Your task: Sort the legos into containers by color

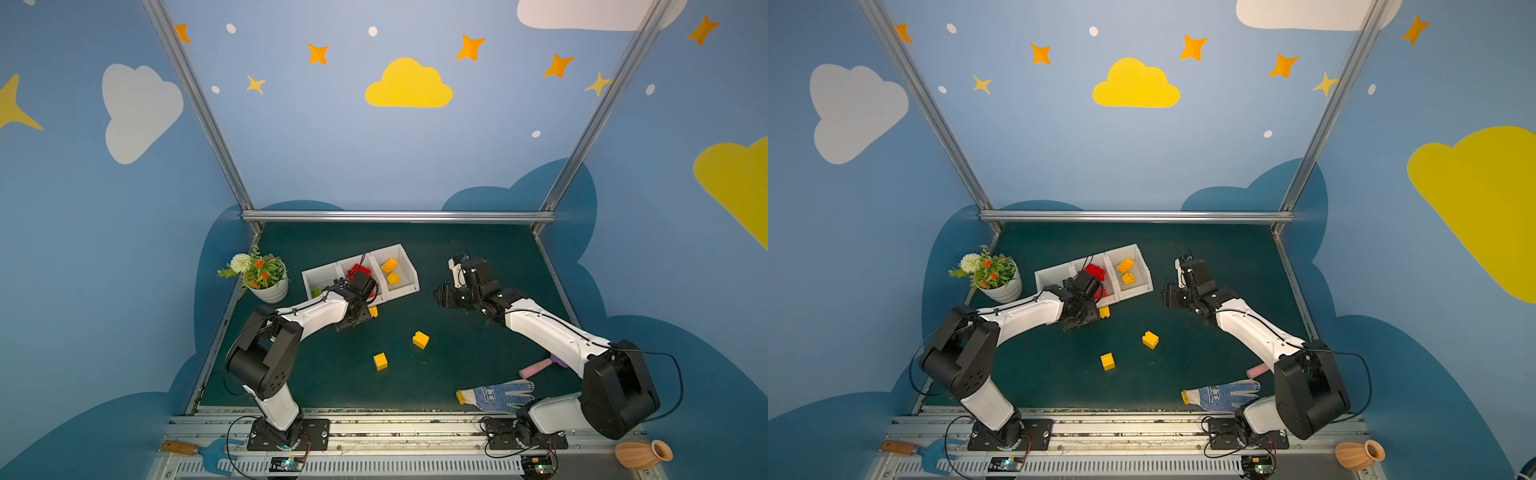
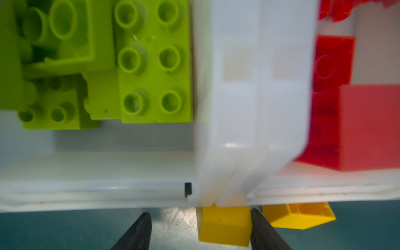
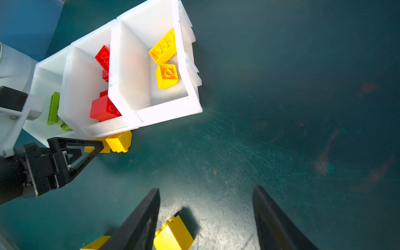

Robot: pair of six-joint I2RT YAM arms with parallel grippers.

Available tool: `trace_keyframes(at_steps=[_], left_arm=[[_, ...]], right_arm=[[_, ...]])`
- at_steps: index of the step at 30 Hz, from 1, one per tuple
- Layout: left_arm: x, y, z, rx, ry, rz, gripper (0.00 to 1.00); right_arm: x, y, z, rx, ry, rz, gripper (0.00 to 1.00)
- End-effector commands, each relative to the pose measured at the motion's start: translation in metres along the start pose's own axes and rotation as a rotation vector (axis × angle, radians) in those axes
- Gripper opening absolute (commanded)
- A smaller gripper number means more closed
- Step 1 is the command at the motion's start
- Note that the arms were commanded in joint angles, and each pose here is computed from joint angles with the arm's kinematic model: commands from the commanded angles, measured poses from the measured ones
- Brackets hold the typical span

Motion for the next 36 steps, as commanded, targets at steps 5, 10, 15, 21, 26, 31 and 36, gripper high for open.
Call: trace_keyframes(at_steps=[5, 10, 15, 21, 26, 31, 36], left_arm=[[-0.004, 0.011, 0.005, 0.0, 0.014, 0.023, 0.67], [-0.009, 0.012, 0.011, 0.015, 0.009, 0.032, 0.58], [-0.013, 0.012, 0.013, 0.014, -0.01, 0.032, 0.46], [-0.018, 0.012, 0.006, 0.009, -0.041, 0.037, 0.37], [-0.022, 0.011, -0.006, -0.006, -0.066, 0.04, 0.37], [-0.033, 0.013, -0.024, -0.027, -0.108, 0.054, 0.37], [-0.046, 0.021, -0.042, -0.05, -0.144, 0.067, 0.38]], right_arm=[[-0.004, -0.005, 0.005, 0.011, -0.019, 0.004, 0.66], [-0.004, -0.005, 0.005, 0.001, -0.015, 0.006, 0.66], [-0.004, -0.006, 0.009, 0.013, -0.016, 0.006, 0.66], [-0.004, -0.006, 0.009, 0.011, -0.013, 0.007, 0.66], [-0.004, -0.006, 0.008, 0.009, -0.01, 0.009, 0.66], [-0.002, -0.007, 0.008, 0.009, -0.003, 0.009, 0.66], [0.0, -0.007, 0.008, 0.009, 0.002, 0.009, 0.66]])
Point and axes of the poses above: each gripper's point midway between its finger pads, its own z axis out along the fingers, its own x axis along the line the jaws close on, y = z × x, the point moved 2 cm from there along -z, back along the fingers, and after that the axes turned 8 degrees about z, right-handed, at the moved point
